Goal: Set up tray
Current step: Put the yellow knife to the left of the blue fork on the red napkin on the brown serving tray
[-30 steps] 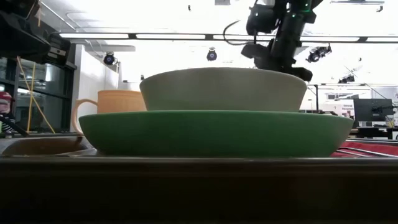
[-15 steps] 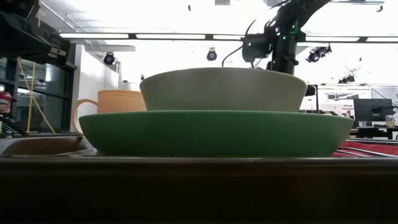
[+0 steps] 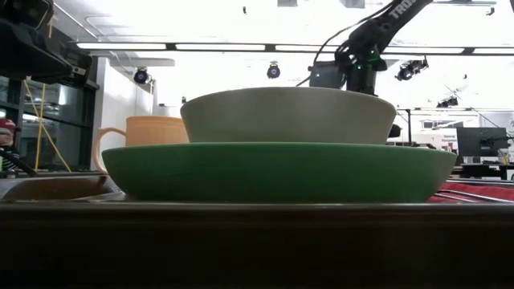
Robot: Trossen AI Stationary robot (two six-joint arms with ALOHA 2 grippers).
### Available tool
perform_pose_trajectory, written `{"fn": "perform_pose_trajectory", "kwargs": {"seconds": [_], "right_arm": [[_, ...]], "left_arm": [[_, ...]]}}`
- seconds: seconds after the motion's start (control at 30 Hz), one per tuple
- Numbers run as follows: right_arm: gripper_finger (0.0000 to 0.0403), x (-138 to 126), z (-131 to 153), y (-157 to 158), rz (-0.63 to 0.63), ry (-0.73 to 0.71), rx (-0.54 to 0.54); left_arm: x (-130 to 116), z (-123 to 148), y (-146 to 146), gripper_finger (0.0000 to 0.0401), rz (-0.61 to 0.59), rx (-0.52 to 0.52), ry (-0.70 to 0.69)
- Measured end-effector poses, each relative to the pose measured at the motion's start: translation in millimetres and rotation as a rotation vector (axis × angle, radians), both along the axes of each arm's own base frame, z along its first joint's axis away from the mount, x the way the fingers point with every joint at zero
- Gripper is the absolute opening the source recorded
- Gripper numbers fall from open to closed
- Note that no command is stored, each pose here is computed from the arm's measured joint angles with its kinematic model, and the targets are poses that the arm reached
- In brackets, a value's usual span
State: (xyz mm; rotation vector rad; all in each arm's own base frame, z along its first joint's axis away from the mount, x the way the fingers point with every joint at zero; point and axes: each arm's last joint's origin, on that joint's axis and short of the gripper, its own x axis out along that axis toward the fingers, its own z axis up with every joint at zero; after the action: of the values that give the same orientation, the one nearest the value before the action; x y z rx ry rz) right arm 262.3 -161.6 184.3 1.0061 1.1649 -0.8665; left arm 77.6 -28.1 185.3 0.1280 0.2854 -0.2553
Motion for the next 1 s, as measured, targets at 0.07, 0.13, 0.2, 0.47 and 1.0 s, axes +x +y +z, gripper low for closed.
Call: {"fn": "perform_pose_trajectory", "kwargs": {"seconds": [0.07, 0.13, 0.2, 0.47, 1.0], "right_arm": [[0.0094, -1.1, -2.3, -5.0, -0.015, -0.002, -0.001], [0.0094, -2.4, -5.7, -8.9, -0.018, 0.006, 0.005], [0.0094, -2.8, -10.2, -12.1, -0.017, 0.016, 0.013], [0.0094, 3.6, -23.6, -18.7, -0.013, 0.002, 0.018], [0.0094, 14.1, -17.4, -29.4, 0.035, 0.104, -0.039]], "left_arm": [[0.0, 0.0, 0.0, 0.0062, 0.0, 0.0, 0.0], [0.0, 0.0, 0.0, 0.0062, 0.0, 0.0, 0.0], [0.0, -0.1, 0.1, 0.0062, 0.002, 0.001, 0.001], [-0.1, -0.4, 0.1, 0.0062, 0.002, 0.002, 0.003], [-0.1, -0.2, 0.1, 0.0062, 0.002, 0.001, 0.002]]}}
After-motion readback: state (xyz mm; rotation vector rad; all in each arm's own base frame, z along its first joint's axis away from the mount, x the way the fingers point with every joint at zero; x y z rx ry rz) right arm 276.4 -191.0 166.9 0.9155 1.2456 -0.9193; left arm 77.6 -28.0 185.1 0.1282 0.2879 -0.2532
